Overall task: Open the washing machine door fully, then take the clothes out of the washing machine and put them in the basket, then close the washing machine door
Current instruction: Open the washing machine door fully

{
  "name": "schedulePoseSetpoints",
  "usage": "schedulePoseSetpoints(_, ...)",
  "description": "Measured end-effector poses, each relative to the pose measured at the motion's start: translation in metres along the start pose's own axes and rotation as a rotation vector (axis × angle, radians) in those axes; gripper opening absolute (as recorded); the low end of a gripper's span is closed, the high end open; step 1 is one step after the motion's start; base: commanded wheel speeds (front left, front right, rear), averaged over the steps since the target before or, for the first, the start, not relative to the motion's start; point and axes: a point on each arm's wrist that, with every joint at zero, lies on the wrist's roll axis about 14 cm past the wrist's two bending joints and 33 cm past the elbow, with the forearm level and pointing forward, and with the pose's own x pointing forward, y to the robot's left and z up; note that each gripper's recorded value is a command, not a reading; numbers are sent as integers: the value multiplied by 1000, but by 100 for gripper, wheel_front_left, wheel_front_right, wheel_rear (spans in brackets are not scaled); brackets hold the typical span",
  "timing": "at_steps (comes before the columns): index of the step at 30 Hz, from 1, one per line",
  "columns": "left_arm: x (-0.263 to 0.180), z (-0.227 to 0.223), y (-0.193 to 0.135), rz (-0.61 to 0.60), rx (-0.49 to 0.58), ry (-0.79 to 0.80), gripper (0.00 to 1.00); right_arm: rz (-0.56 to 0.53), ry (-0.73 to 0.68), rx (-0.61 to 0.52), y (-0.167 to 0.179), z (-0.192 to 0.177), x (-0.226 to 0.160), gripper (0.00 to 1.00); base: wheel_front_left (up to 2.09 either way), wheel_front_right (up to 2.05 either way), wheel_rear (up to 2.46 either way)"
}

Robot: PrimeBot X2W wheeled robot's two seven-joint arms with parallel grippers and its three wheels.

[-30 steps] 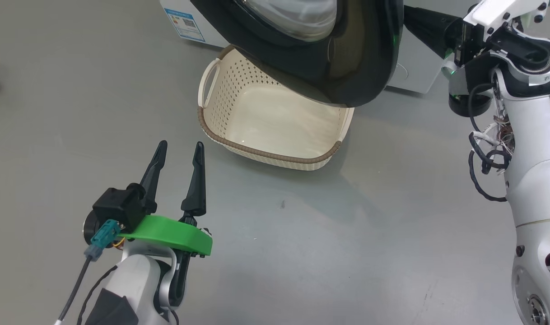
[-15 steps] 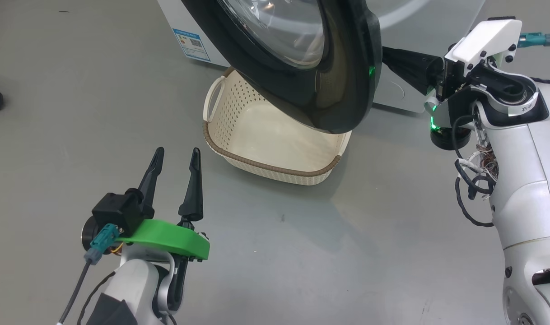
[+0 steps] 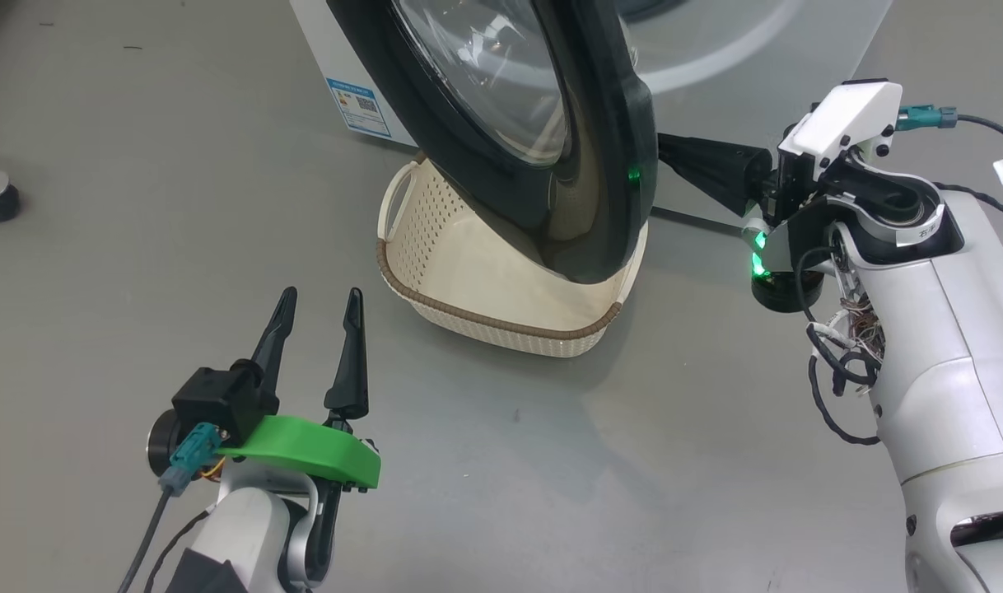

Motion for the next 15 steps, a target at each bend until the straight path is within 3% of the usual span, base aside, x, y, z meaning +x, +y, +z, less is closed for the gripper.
schedulePoseSetpoints(15,-4,6,1,4,5,-16,100,57,178,56,5,-57,15,0,0,0,0)
